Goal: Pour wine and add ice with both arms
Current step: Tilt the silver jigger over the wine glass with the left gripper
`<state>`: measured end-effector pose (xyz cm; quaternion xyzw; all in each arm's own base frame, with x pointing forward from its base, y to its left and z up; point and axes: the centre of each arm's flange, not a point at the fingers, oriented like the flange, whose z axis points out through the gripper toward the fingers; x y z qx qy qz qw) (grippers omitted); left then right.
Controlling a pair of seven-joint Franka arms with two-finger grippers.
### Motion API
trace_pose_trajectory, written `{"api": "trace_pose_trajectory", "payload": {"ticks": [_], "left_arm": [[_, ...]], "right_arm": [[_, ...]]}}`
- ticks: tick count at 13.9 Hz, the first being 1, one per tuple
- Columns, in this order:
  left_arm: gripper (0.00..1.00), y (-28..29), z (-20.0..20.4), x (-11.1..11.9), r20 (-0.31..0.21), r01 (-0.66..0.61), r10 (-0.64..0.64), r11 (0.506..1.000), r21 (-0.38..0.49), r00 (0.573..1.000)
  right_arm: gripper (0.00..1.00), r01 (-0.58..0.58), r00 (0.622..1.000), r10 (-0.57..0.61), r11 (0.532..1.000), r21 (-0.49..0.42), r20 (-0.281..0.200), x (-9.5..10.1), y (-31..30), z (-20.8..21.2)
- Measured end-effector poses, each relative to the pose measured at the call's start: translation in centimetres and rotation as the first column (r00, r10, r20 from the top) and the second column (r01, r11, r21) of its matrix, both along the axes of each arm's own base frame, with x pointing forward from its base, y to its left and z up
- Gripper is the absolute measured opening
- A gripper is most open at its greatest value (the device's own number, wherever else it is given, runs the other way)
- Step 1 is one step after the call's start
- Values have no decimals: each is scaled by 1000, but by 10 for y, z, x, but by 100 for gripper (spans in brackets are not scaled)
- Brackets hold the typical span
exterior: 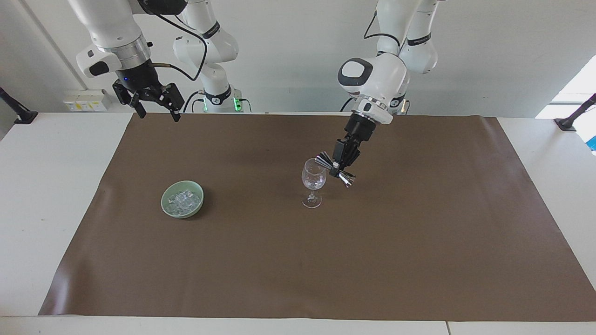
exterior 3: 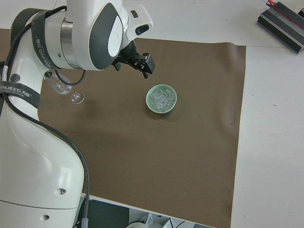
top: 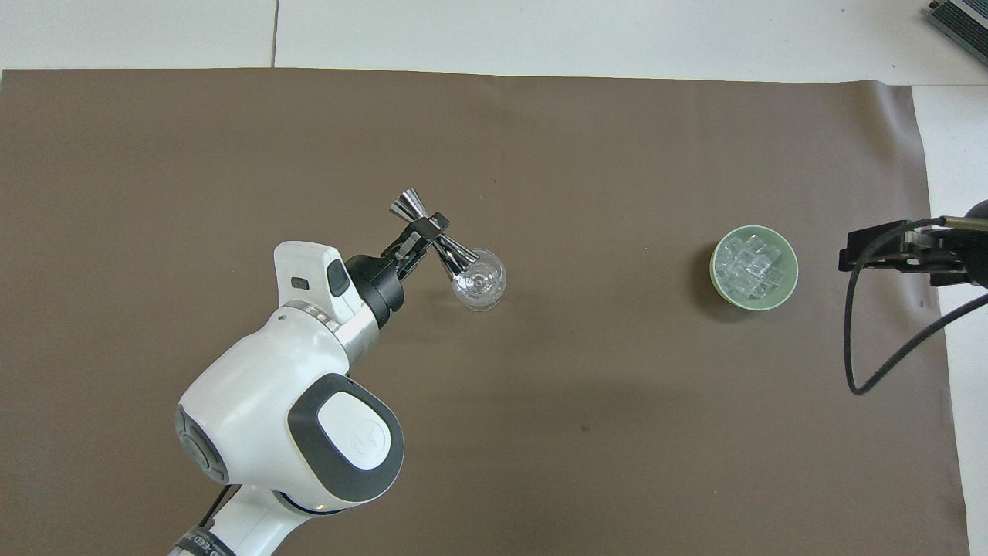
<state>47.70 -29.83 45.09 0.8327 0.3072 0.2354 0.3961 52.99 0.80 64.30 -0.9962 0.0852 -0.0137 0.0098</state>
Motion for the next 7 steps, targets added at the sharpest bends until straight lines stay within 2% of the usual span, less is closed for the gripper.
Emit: {"api": "trace_pose_trajectory", "payload": {"ticks": [7], "left_arm": [[20, -1, 2, 0, 6, 4, -4, 1000, 2, 1000]], "right_arm": [[100, 3, 1000, -3, 1000, 0, 0, 0, -2, 0]]}}
